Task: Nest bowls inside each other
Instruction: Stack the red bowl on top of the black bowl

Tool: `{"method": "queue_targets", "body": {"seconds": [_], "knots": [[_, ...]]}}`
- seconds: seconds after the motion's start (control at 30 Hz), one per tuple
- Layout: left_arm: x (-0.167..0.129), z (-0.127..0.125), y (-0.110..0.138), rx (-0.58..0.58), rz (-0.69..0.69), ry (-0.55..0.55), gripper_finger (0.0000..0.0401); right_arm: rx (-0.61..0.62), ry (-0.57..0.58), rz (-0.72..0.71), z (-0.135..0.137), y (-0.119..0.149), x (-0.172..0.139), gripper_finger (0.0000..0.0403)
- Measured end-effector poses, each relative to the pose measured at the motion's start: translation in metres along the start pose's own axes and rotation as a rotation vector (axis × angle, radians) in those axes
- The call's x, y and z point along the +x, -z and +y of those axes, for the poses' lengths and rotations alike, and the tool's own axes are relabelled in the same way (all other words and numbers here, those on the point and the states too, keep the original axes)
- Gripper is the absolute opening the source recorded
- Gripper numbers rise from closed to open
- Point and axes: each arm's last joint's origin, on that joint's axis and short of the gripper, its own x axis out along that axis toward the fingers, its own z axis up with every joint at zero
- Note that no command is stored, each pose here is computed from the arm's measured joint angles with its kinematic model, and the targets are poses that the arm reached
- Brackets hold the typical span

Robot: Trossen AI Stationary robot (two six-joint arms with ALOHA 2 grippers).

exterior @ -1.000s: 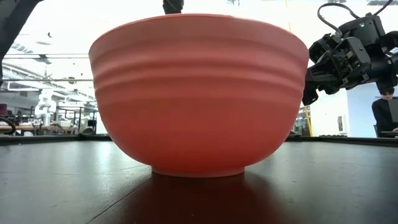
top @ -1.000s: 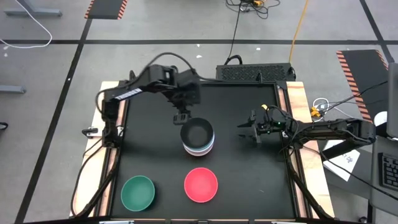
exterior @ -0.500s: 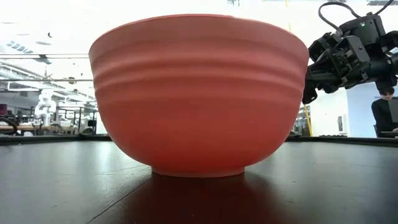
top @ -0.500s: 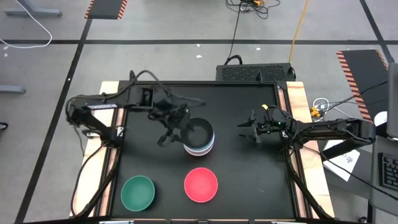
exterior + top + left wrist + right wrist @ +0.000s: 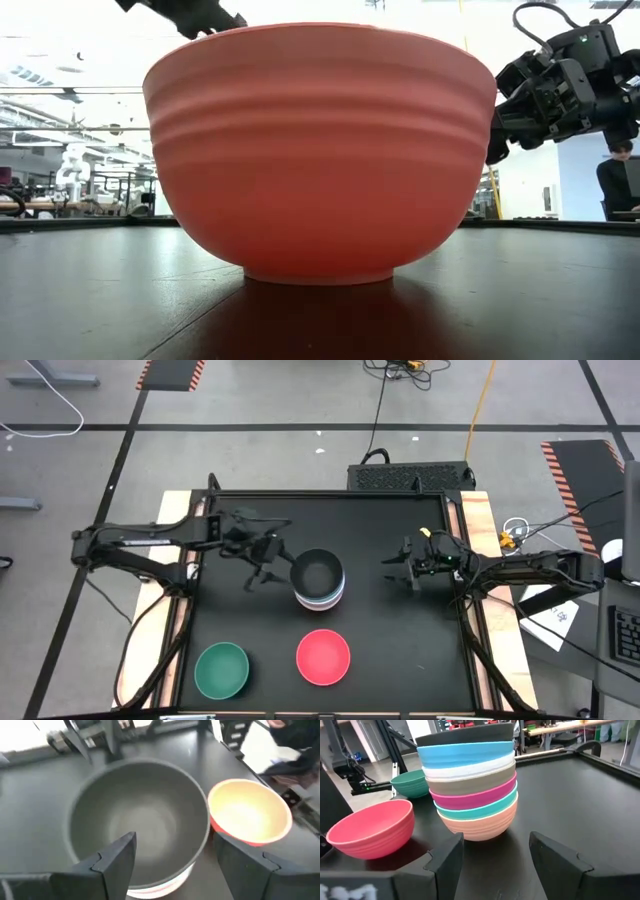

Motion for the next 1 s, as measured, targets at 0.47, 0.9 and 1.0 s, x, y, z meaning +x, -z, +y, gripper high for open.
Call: {"method": "queue_targets", "body": {"seconds": [0.47,0.9,1.0], "knots": [[-0.051,-0.038,0.057,0.152,-0.231,-0.221,0.0269,-0.139,-0.072,0.009,0.01,-0.013,0.01,0.0219],[-0.04,-0.052,0.134,0.038,-0.388,-0.402,0.0269,-0.455,-0.176,0.094,0.074,-0.158,0.015,0.0219],[-0.039,-0.051,0.138,0.026,-0.401,-0.429,0.0269,-0.475,-0.245,0.038,0.092,-0.169,0.005,0.0219]]}}
